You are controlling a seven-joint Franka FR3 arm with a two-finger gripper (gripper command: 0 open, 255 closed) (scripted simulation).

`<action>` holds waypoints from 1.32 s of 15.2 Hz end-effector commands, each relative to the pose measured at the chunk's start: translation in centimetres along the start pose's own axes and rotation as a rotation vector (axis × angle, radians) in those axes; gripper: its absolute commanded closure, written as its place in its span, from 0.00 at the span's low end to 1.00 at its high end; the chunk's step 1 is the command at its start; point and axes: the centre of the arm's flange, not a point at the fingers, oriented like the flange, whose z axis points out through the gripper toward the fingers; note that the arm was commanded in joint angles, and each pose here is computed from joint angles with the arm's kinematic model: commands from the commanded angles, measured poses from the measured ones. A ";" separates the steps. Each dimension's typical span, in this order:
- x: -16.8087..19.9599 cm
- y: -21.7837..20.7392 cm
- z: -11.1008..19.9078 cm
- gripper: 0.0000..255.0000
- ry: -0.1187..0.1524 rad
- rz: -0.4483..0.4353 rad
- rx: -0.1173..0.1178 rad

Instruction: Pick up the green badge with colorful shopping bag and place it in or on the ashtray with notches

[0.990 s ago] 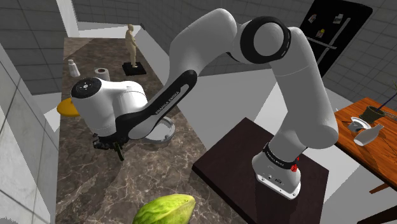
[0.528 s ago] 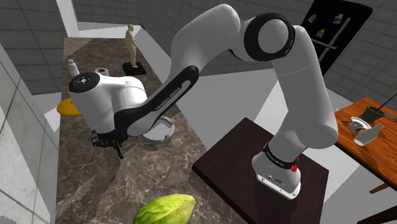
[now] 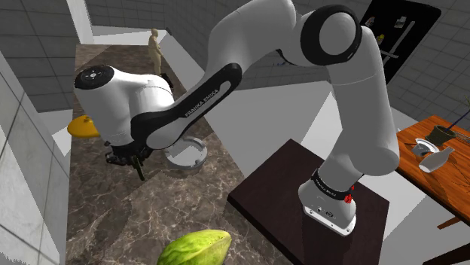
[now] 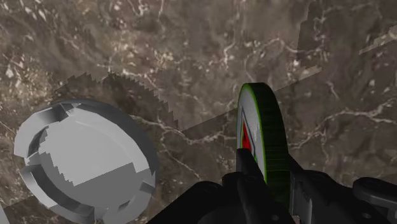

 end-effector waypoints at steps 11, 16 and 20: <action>2.3 4.1 -4.4 1.00 0.000 0.000 0.000; 4.9 10.1 -4.3 1.00 0.000 0.000 0.000; 6.9 15.0 -4.2 1.00 0.000 0.000 0.000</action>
